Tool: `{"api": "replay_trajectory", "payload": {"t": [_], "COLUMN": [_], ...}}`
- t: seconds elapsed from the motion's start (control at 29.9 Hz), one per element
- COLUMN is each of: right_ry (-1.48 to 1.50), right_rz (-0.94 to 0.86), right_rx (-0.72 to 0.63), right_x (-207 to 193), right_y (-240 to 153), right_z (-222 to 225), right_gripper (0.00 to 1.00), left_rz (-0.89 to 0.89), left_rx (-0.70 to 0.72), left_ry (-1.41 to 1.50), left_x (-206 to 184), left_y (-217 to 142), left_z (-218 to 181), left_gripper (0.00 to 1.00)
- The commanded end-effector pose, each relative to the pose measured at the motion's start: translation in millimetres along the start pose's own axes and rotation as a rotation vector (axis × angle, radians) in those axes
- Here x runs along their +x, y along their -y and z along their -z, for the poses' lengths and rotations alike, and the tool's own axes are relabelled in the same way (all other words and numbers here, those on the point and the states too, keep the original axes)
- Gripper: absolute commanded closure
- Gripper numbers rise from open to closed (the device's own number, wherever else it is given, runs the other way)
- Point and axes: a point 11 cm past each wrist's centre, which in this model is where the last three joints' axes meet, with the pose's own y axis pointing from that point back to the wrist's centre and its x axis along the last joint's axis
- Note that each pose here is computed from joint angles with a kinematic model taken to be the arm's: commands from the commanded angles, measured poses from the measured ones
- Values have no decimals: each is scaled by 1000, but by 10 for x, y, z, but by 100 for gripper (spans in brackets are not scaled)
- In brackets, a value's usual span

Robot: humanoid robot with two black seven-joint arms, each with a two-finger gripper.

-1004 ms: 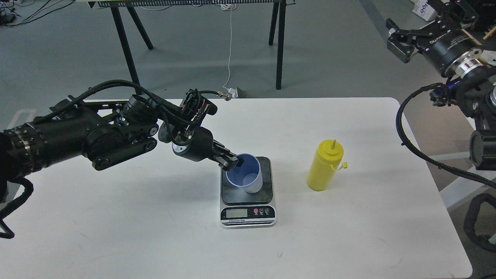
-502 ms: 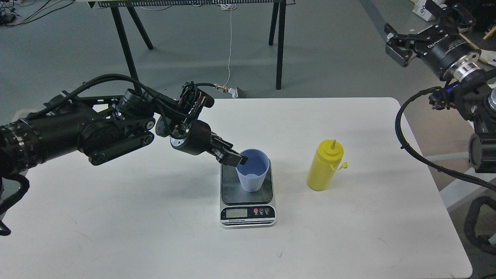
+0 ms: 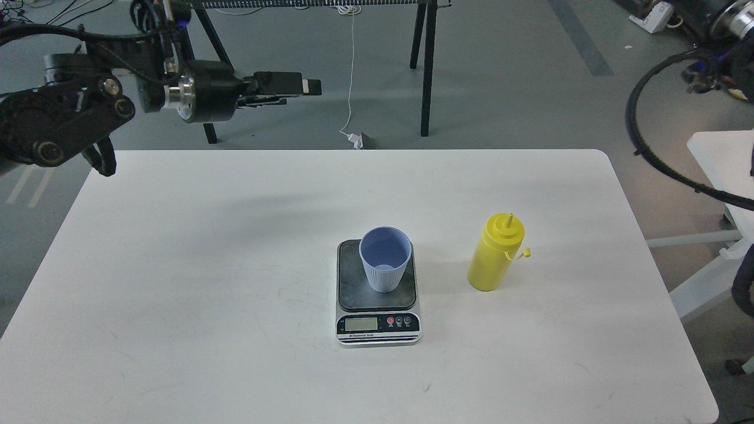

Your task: Pour seasoning into cup on scale with both arms

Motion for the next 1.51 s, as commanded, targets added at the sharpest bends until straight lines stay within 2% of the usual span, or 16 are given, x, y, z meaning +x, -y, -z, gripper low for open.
{"api": "replay_trajectory", "payload": {"t": [0.0, 0.17, 0.37, 0.57, 0.74, 0.94, 1.04, 1.24, 1.47], "right_ry": [192, 375, 341, 317, 310, 281, 318, 324, 330], "right_rz": [-15, -68, -210, -366, -484, -546, -568, -582, -563], "right_rx": [82, 88, 44, -113, -209, -301, -326, -384, -435], "right_x": [320, 1014, 1726, 2154, 2429, 2616, 2760, 2918, 2884], "right_y": [-348, -936, -1629, -2313, -2738, -2860, -2869, -2727, -2610], "right_z": [318, 202, -206, -875, -1247, -1580, -1892, -2391, -2646], "right_gripper": [0, 0, 1, 1, 1, 1, 1, 1, 1], "left_rz": [-156, -272, -273, -267, -277, -265, -266, -267, -261], "left_rx": [-24, -71, -76, -94, -114, -105, -101, -97, -97], "left_ry": [-158, -299, -408, -444, -472, -488, -489, -489, -492], "left_x": [263, 405, 142, 32, -9, -113, -118, -119, -146], "left_y": [-186, -272, -205, -122, -89, -63, -77, -90, -71], "left_z": [150, 235, 436, 450, 452, 510, 528, 543, 545], "left_gripper": [1, 1, 1, 1, 1, 1, 1, 1, 1]}}
